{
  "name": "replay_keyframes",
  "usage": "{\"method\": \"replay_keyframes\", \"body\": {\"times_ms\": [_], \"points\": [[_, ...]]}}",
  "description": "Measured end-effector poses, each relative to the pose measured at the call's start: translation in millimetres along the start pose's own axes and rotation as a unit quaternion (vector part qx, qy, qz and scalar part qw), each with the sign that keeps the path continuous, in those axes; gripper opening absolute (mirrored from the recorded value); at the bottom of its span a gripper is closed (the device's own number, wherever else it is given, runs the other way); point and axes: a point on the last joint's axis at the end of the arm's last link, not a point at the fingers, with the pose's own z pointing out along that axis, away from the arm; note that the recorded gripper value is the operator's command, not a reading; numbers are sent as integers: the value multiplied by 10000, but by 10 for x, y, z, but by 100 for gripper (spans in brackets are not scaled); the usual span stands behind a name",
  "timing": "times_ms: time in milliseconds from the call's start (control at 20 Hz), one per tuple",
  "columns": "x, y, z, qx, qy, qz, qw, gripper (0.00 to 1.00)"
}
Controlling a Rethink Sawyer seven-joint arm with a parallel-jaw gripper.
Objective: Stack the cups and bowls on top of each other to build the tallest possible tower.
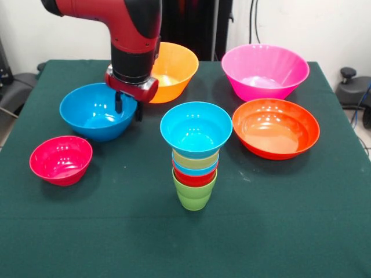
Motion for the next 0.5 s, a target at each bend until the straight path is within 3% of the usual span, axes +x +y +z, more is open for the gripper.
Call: {"method": "replay_keyframes", "body": {"times_ms": [500], "points": [[-128,-81,-111,35,-225,29,9997,0]]}}
